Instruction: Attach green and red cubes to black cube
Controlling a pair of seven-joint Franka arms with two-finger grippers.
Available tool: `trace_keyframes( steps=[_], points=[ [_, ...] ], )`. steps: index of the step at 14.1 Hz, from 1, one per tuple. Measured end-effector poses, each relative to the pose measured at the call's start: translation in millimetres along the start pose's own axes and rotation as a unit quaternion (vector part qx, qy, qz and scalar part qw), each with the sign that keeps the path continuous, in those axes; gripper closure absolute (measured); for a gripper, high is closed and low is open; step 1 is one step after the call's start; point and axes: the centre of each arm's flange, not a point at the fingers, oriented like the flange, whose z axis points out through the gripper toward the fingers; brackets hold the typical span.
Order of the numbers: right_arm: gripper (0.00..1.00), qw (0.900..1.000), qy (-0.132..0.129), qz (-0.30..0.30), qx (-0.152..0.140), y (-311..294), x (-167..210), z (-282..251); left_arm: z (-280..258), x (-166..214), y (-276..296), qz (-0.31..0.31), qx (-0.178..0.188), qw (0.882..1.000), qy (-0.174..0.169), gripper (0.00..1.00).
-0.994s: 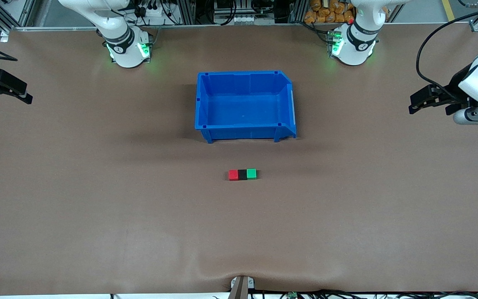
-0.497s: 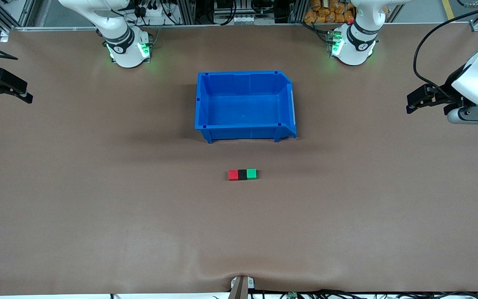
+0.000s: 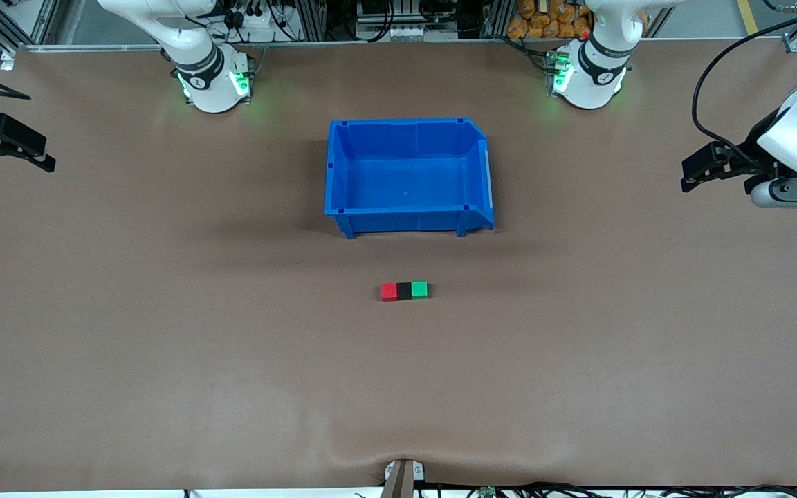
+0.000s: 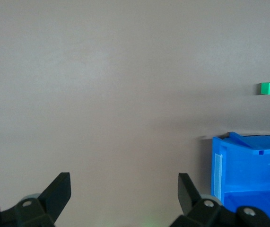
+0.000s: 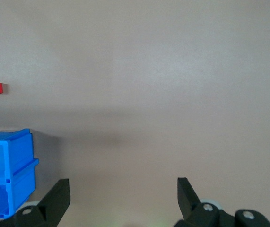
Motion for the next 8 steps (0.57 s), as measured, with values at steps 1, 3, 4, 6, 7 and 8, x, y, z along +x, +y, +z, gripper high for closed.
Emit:
trace_keyframes(
  steps=[1,3,4,6,7,8],
  points=[
    [0.0,1.0,0.0,0.0,0.0,0.2,0.0,0.0,-2.2,1.3,-2.0,-0.002,-0.001,1.0,0.003,0.0],
    [0.0,1.0,0.0,0.0,0.0,0.5,0.0,0.1,-5.7,2.9,-6.6,-0.006,-0.001,1.0,0.007,0.0],
    [0.0,1.0,0.0,0.001,0.0,0.6,0.0,0.2,-6.6,3.1,-8.3,-0.007,-0.001,1.0,0.008,0.0],
    [0.0,1.0,0.0,0.001,0.0,0.7,0.0,0.2,-7.1,3.3,-9.4,-0.017,-0.002,1.0,0.008,0.0],
    [0.0,1.0,0.0,0.001,0.0,0.8,0.0,0.2,-7.0,3.4,-9.1,-0.025,-0.003,1.0,0.008,0.0],
    [0.0,1.0,0.0,0.001,0.0,0.8,0.0,0.2,-7.0,3.5,-8.4,-0.036,-0.003,0.999,0.008,0.0]
  ],
)
